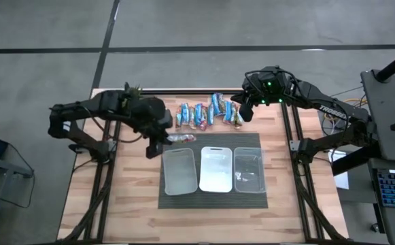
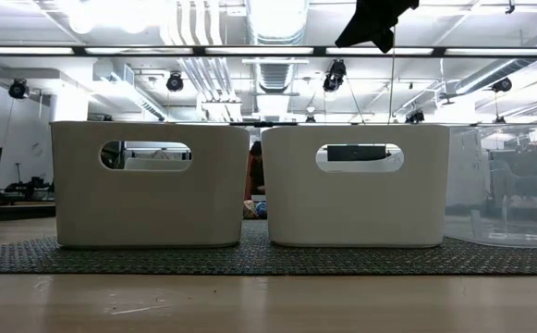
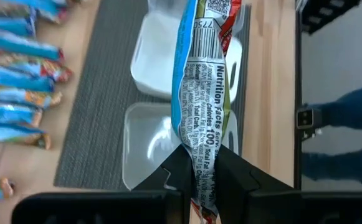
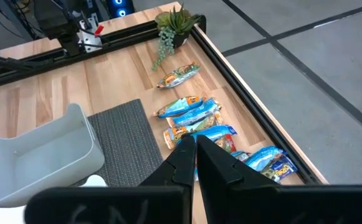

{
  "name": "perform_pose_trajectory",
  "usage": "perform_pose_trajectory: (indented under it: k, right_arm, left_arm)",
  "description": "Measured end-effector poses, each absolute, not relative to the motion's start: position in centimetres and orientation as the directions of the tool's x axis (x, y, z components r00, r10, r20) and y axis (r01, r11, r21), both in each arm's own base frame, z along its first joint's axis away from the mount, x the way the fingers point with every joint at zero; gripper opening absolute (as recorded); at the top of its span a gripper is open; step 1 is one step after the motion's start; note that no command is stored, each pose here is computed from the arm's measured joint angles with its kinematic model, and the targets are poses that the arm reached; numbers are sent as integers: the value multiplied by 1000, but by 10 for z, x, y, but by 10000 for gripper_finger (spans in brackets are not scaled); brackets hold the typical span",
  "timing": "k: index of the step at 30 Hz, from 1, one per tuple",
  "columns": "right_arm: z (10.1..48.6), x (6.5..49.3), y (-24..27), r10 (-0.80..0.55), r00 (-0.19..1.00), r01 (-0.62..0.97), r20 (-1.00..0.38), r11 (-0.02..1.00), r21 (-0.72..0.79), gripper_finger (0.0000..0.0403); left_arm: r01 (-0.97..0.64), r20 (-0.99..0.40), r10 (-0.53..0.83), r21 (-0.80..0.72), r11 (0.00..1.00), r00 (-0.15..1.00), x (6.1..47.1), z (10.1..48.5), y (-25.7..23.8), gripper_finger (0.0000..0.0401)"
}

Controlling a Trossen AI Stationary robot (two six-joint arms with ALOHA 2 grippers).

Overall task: Pick and place Granola Bars by type
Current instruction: Put the red granola bar into the gray bin

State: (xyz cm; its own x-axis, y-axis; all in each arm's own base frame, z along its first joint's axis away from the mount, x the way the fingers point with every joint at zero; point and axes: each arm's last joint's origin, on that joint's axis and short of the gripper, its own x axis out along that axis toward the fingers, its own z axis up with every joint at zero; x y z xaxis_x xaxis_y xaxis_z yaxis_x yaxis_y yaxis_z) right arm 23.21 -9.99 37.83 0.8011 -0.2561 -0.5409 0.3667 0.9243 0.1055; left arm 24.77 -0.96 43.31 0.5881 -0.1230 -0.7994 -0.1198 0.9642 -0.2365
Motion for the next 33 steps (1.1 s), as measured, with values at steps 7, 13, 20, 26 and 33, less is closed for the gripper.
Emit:
perform_pose_trajectory:
  k: [7,13,20,26,33]
  right_arm:
    - [378,232,-100,-256,801,367,-541,924,106,8]
    - [378,232,-100,-256,801,369,-542,923,108,8]
    - [378,232,-100,-257,800,368,-542,924,105,8]
    - [378,232,-100,-257,800,367,-542,924,104,8]
    - [378,232,-100,-256,798,361,-545,928,92,8]
  left_arm:
    - [-175,-886,-127,-225,959,446,271,407,-13,32]
    - [-180,-922,-130,-207,962,365,293,386,-17,32]
    - [-185,-948,-131,-190,964,291,300,367,-21,32]
    - [-198,-967,-127,-172,965,221,289,347,-20,32]
    - [-220,-972,-129,-171,960,196,290,320,-20,32]
